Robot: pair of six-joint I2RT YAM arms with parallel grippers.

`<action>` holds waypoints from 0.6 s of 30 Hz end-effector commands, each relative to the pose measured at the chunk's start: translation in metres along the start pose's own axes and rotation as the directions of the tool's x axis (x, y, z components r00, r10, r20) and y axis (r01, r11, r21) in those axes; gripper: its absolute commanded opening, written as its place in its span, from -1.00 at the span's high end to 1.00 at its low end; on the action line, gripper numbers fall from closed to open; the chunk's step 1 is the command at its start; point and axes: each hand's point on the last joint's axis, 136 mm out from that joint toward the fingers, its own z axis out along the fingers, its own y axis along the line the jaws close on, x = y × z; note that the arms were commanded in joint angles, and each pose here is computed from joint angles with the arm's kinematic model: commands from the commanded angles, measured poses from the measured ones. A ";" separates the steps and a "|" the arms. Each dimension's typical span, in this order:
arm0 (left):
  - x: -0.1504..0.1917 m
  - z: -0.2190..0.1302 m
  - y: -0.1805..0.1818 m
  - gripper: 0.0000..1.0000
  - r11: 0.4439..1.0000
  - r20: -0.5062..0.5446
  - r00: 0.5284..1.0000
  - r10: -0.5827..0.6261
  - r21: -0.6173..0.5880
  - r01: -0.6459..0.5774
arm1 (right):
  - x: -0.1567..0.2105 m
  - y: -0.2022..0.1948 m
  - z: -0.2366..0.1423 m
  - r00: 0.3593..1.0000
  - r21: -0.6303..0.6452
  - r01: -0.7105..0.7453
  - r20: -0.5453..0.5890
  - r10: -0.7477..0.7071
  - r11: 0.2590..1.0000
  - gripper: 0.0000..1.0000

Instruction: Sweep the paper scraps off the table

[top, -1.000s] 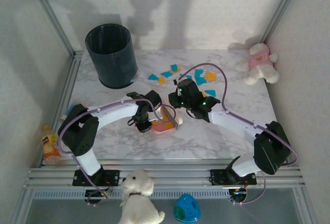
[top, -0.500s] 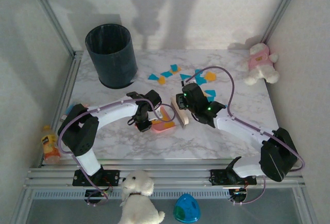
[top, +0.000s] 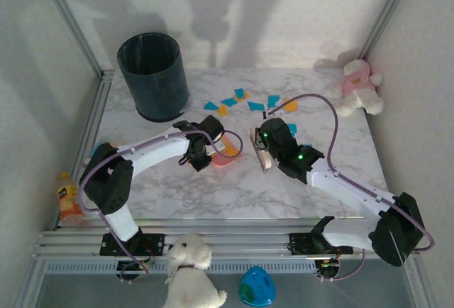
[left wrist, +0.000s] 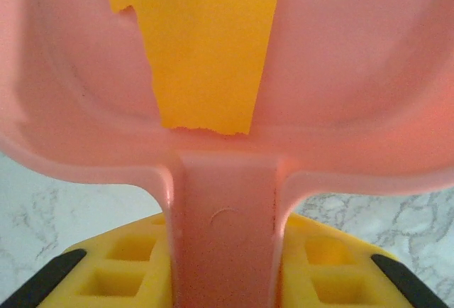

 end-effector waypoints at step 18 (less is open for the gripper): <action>-0.091 -0.114 0.092 1.00 0.921 0.481 0.797 -0.366 0.062 0.385 | -0.003 -0.053 -0.020 0.991 0.046 -0.136 0.013 0.135 0.990 1.00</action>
